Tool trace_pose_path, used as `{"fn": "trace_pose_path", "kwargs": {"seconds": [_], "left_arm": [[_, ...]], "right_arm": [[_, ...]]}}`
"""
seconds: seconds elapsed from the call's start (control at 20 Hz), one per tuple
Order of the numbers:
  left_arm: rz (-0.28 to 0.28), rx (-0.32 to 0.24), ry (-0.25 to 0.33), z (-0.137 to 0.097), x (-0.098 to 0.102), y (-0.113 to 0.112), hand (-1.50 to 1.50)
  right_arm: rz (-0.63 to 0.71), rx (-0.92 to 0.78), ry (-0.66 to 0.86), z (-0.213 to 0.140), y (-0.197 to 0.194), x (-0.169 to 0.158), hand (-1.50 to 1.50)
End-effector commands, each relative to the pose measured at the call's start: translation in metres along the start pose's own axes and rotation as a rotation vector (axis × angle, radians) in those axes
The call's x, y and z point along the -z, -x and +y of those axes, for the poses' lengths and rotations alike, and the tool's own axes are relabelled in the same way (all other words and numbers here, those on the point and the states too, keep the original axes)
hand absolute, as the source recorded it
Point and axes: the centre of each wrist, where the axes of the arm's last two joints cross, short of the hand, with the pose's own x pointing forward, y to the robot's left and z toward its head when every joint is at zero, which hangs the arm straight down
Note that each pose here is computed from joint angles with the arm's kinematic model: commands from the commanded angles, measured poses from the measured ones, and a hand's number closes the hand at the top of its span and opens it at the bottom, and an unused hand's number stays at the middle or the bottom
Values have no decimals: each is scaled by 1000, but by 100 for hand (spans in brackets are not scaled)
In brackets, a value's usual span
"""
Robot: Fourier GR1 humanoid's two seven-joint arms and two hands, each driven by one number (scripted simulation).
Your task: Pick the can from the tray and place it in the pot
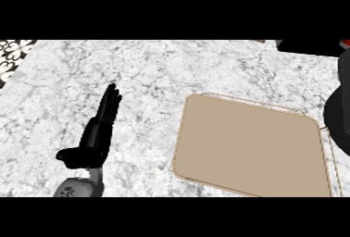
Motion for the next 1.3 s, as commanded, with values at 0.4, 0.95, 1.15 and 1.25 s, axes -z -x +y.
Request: {"fn": "trace_pose_path", "kwargs": {"seconds": [0.4,0.95,1.15,1.25], "left_arm": [[26,9,-86,25,-5,-10,0],[42,27,-102,34,-24,-2,0],[40,30,-124,50,-31,12,0],[39,10,-129,39,-24,-4,0]], "right_arm": [[256,-32,-3,32,9,16,150],[283,21,-208,98,55,29,150],[355,-2,-273,124,78,29,150],[421,37,-326,138,93,29,150]]}}
